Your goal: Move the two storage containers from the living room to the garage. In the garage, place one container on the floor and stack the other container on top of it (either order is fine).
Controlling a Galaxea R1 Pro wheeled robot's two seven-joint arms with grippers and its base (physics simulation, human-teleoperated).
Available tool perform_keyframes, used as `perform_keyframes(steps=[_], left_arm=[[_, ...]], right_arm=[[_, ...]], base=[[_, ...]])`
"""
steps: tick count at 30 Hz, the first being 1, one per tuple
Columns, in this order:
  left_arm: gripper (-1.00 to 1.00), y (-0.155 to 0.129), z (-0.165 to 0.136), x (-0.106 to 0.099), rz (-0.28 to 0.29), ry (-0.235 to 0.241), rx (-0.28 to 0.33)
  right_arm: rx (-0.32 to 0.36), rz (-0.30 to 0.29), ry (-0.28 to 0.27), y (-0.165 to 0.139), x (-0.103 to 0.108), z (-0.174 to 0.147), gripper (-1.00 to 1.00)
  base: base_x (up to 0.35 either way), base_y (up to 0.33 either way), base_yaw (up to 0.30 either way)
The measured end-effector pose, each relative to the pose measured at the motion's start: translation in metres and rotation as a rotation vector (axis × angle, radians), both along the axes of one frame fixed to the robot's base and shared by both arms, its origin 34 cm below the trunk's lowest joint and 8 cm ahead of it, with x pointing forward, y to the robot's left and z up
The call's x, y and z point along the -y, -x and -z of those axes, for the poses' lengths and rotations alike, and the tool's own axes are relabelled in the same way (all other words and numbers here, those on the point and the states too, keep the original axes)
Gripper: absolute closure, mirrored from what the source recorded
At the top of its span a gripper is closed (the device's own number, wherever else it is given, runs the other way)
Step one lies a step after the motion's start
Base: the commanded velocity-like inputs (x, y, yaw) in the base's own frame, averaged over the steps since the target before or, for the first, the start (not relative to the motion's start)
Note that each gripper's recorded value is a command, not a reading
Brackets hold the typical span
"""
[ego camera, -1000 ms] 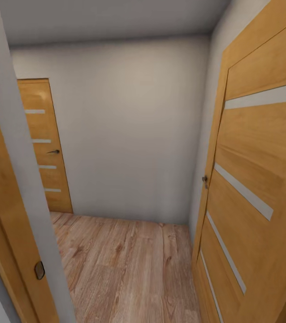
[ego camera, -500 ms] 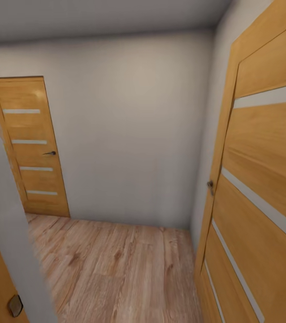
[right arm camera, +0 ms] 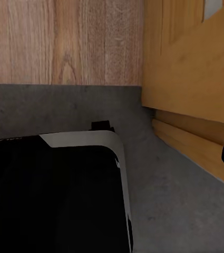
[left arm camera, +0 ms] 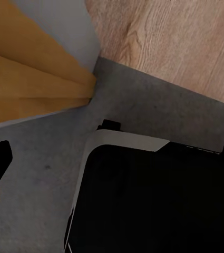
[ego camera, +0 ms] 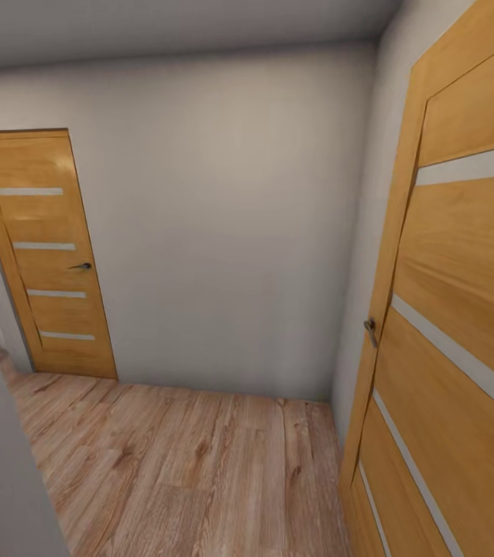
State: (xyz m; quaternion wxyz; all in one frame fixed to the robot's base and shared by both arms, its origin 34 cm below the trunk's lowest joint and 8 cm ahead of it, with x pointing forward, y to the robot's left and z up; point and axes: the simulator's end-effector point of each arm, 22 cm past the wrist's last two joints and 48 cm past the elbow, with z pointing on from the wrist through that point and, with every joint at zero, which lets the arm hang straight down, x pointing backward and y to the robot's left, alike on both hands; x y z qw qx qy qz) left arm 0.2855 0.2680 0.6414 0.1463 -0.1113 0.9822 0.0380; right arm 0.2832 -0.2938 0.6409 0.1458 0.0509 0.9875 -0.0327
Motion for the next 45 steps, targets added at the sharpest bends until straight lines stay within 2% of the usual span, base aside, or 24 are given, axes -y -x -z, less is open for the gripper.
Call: perform_keyframes(steps=[31,45], left_arm=[[-1.0,0.0003,0.0,0.0,-0.004,0.001,0.0],[-1.0,0.0011,0.0001,0.0002,-0.004,0.002,-0.002]], right_arm=[[-0.002,0.0,0.0,0.0004,0.0002,0.0001,-1.0],[-0.002,0.0,0.001,0.0007,0.0013,-0.0001,-1.0]], base=[[0.003,-0.039,0.0],[0.277,0.0,0.0]])
